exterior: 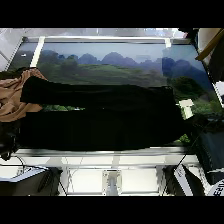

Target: Fold the clothes and pants, and hang the long-sleeved shirts on hangers.

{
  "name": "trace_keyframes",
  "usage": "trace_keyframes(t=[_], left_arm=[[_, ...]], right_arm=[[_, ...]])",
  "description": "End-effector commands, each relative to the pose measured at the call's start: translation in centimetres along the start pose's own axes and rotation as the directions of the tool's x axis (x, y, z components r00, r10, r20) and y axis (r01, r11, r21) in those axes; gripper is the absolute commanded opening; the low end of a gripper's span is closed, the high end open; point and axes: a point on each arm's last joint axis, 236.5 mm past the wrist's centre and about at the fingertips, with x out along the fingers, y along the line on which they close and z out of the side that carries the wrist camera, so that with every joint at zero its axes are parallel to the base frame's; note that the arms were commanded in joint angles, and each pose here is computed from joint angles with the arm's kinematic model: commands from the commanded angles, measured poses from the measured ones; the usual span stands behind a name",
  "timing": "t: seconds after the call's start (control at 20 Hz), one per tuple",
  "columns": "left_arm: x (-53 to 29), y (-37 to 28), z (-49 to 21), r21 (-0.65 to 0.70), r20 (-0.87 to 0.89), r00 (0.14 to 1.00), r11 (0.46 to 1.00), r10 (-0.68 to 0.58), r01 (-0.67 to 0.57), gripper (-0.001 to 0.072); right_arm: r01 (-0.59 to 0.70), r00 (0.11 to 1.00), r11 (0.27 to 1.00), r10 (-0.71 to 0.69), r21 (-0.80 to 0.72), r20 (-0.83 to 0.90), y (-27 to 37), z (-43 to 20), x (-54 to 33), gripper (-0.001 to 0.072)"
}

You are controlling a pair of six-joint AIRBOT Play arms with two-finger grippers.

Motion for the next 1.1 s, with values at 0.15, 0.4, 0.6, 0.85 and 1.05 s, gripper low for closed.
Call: trace_keyframes(t=[0.15, 0.4, 0.6, 0.85, 1.05], left_arm=[[-0.6, -0.6, 0.5, 0.009, 0.031, 0.999, 1.0, -0.01, 0.01, 0.0011], [-0.6, -0.7, 0.3, 0.009, 0.023, 1.0, 1.0, -0.014, 0.013, 0.0011], [-0.6, -0.7, 0.3, 0.009, 0.023, 1.0, 1.0, -0.013, 0.013, 0.0011], [-0.6, -0.7, 0.3, 0.009, 0.023, 1.0, 1.0, -0.014, 0.014, 0.0011], [-2.2, -0.7, 0.4, 0.063, -0.011, 1.0, 0.998, 0.016, -0.015, 0.001]], right_arm=[[-0.04, 0.998, 0.892, 0.058, 0.45, -0.026, -5.5, -5.4, 3.9, 0.053], [-0.073, 0.997, 0.888, 0.065, 0.455, 0.032, -5.8, -4.5, 7.8, 0.053], [-0.045, 0.998, 0.906, 0.023, 0.422, 0.058, -6.2, -3.1, 9.4, 0.0525], [-0.059, 0.997, 0.906, 0.036, 0.42, 0.063, -5.7, -2.9, 9.6, 0.0027], [-0.115, 0.993, 0.95, 0.118, 0.291, 0.005, -3.0, -2.9, 7.1, 0.002]])
